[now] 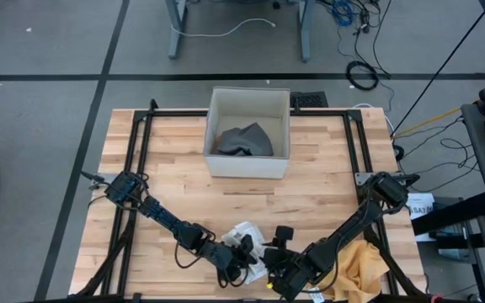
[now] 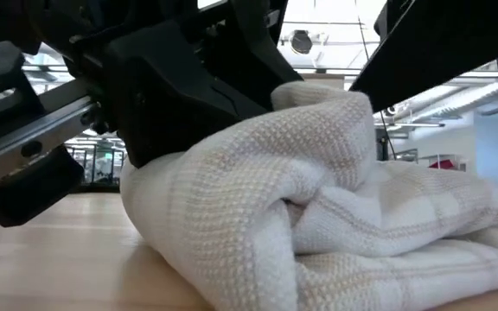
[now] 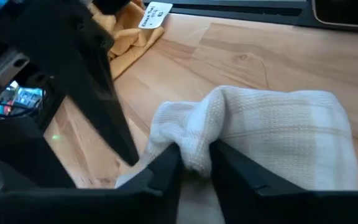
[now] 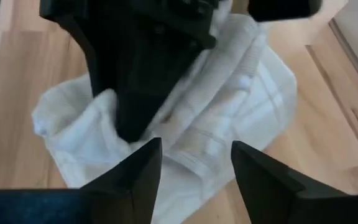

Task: Fold towel
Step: Fold the white patterned towel

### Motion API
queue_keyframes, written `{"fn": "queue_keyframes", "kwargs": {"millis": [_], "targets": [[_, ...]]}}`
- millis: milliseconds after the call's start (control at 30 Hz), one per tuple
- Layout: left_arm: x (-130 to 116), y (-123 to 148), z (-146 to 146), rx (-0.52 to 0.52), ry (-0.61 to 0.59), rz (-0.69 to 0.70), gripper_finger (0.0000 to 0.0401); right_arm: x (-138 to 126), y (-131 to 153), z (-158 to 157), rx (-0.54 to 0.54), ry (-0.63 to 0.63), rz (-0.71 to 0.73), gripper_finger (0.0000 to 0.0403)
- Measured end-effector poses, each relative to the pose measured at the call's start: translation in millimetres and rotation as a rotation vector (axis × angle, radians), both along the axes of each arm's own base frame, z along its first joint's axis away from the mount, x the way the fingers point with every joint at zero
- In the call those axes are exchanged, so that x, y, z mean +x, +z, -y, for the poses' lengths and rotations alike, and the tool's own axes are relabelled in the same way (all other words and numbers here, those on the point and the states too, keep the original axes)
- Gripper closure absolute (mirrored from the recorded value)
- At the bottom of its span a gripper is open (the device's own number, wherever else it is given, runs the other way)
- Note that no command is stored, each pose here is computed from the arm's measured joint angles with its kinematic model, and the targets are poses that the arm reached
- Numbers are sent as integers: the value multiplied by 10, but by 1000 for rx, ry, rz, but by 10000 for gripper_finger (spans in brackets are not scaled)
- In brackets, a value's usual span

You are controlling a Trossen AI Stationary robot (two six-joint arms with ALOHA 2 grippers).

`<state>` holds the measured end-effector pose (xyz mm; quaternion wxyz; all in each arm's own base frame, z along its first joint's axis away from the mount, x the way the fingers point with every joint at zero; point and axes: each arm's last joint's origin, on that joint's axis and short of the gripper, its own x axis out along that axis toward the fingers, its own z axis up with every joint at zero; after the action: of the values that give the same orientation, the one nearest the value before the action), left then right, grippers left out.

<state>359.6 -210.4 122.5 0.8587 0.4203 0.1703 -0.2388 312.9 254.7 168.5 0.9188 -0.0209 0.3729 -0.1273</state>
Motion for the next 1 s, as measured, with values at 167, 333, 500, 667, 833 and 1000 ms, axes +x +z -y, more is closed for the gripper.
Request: {"fn": "queue_keyframes", "kwargs": {"millis": [167, 333, 500, 667, 833, 1000], "targets": [[16, 6, -21, -31, 22, -2, 259, 25, 63, -156, 56, 118, 61, 217], [32, 26, -28, -35, 43, 23, 234, 39, 52, -210, 92, 131, 85, 222], [38, 28, -37, -16, 93, 49, 226, 74, -90, -219, 95, 105, 72, 222], [47, 38, -53, -4, 142, 69, 226, 90, -217, -224, 96, 95, 49, 222], [49, 41, -53, -5, 144, 72, 226, 85, -221, -224, 97, 88, 48, 222], [29, 49, -22, 14, 142, 81, 226, 80, -223, -226, 93, 88, 46, 238]]}}
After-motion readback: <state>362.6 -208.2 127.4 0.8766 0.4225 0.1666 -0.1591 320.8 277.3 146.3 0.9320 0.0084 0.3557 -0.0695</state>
